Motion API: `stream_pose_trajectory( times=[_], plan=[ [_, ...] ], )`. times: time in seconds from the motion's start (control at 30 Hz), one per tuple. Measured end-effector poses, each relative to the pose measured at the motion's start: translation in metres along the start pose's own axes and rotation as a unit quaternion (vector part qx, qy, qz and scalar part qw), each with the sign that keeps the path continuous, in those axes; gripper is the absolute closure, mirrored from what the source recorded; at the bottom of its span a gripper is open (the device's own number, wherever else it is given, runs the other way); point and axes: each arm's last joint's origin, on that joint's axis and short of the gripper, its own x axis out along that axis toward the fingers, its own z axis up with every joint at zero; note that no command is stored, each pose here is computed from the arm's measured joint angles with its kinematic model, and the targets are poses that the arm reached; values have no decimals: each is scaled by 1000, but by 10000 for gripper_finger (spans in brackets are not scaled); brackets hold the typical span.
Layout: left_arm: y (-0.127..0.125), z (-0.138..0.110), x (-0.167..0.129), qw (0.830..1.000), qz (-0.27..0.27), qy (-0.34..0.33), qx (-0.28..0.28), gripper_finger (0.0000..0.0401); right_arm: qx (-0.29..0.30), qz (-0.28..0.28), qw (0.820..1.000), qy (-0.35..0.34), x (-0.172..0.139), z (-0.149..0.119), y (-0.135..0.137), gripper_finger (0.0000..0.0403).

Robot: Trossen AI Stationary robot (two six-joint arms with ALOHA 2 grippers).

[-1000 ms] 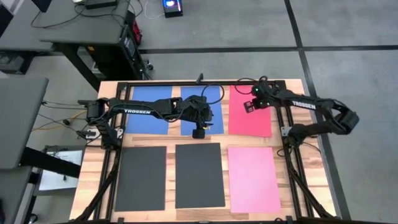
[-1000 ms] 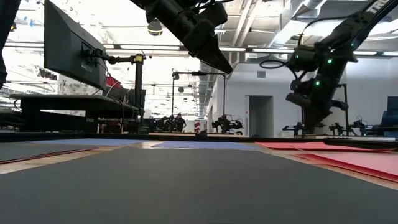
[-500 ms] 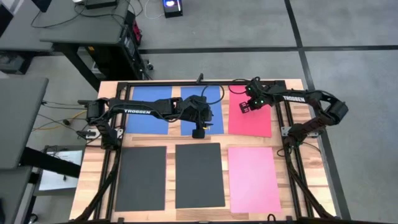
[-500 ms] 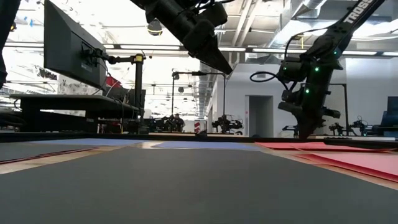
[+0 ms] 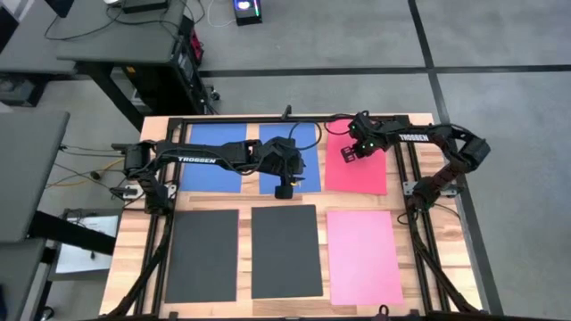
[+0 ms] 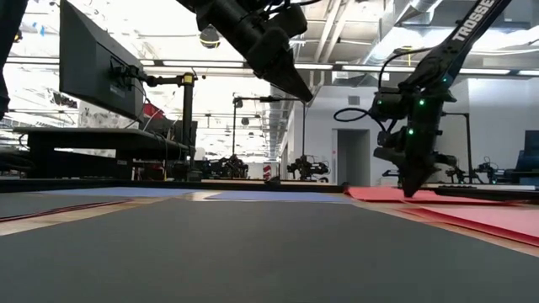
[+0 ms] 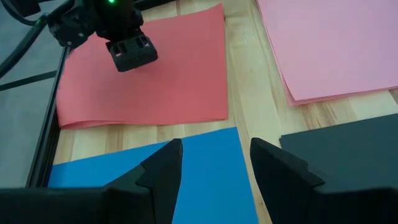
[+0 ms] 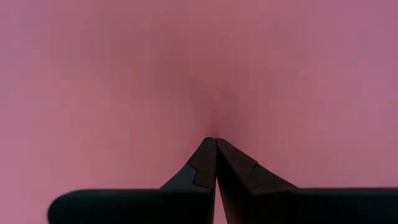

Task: Organize paper
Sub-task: Adjust the stacked colored papers

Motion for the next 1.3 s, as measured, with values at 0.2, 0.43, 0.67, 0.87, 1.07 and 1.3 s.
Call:
stream_pose_trajectory(
  times=[0.2, 0.43, 0.67, 0.87, 1.07, 1.3],
  plan=[
    [0, 0, 0, 1000, 0, 0, 2, 228, -45, 2, 999, 5, -1, -2, 0, 403],
    [0, 0, 0, 1000, 0, 0, 2, 228, -80, 0, 996, 32, -2, -9, 4, 403],
    [0, 0, 0, 1000, 0, 0, 1, 228, -118, -2, 992, 40, -3, -14, 13, 403],
    [0, 0, 0, 1000, 0, 0, 1, 228, -121, 3, 992, 43, -3, -15, 14, 403],
    [0, 0, 0, 1000, 0, -1, 0, 228, -97, 11, 994, 39, -3, -13, 11, 403],
    [0, 0, 0, 1000, 1, -1, 0, 228, -92, 23, 995, 23, -4, -5, 13, 403]
  ],
)
